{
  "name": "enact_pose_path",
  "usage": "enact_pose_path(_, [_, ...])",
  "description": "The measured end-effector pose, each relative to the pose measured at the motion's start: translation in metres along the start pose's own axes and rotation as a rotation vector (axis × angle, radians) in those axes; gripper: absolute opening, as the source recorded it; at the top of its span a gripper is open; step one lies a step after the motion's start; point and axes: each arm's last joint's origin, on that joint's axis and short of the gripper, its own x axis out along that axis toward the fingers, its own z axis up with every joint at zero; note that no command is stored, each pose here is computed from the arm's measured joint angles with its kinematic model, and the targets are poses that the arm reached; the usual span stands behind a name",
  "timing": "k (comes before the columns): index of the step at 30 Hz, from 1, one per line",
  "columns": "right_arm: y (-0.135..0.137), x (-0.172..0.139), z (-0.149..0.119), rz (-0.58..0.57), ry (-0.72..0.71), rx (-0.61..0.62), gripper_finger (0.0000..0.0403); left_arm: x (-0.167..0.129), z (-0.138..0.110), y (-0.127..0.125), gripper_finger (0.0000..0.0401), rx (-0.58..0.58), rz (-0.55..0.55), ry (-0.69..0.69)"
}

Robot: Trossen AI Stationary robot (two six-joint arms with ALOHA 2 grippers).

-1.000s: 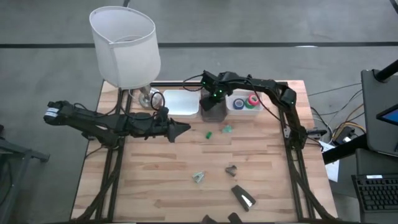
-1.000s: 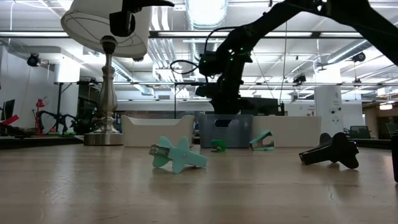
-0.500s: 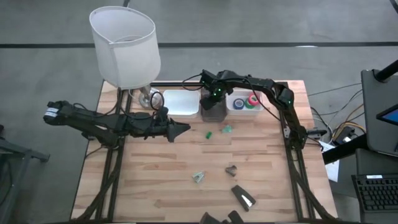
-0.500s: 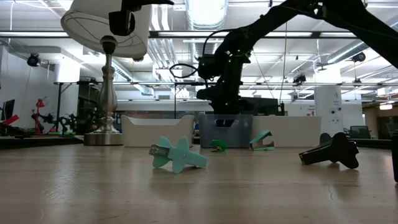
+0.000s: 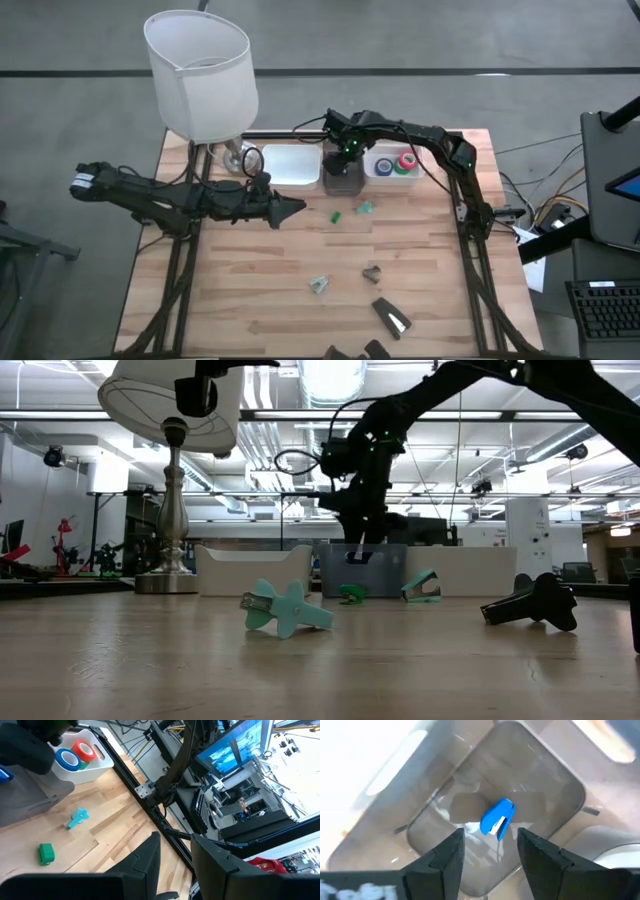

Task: Pick and place Stapler, Stapler remover, tape
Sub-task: Put the green stapler into the black transparent bin

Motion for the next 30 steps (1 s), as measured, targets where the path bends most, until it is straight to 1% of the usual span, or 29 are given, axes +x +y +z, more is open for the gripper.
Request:
enact_pose_path(3, [0.007, -0.015, -0.003, 0.017, -0.032, -0.079, 0.018, 0.0, 0.0, 0.0, 0.011, 0.016, 0.0, 0.0])
enact_pose_path(6, [0.02, -0.031, -0.01, 0.045, -0.063, -0.18, 0.018, 0.0, 0.0, 0.0, 0.011, 0.031, 0.0, 0.0])
enact_pose_path(10, [0.045, -0.049, -0.024, 0.113, -0.088, -0.366, 0.0176, -0.001, 0.0, 0.0, 0.011, 0.03, -0.002, -0.001])
enact_pose_path(19, [0.106, -0.072, -0.065, 0.175, -0.14, -0.744, 0.0162, -0.004, 0.002, -0.002, 0.011, 0.025, -0.015, -0.006])
enact_pose_path(22, [0.122, -0.072, -0.078, 0.189, -0.132, -0.807, 0.0157, -0.006, 0.004, -0.003, 0.011, 0.024, -0.023, -0.011])
enact_pose_path(26, [0.132, -0.065, -0.09, 0.192, -0.103, -0.843, 0.0153, -0.012, 0.008, -0.005, 0.011, 0.024, -0.039, -0.023])
enact_pose_path(30, [0.141, -0.062, -0.101, 0.197, -0.089, -0.931, 0.0149, -0.019, 0.012, -0.008, 0.011, 0.095, -0.06, -0.04])
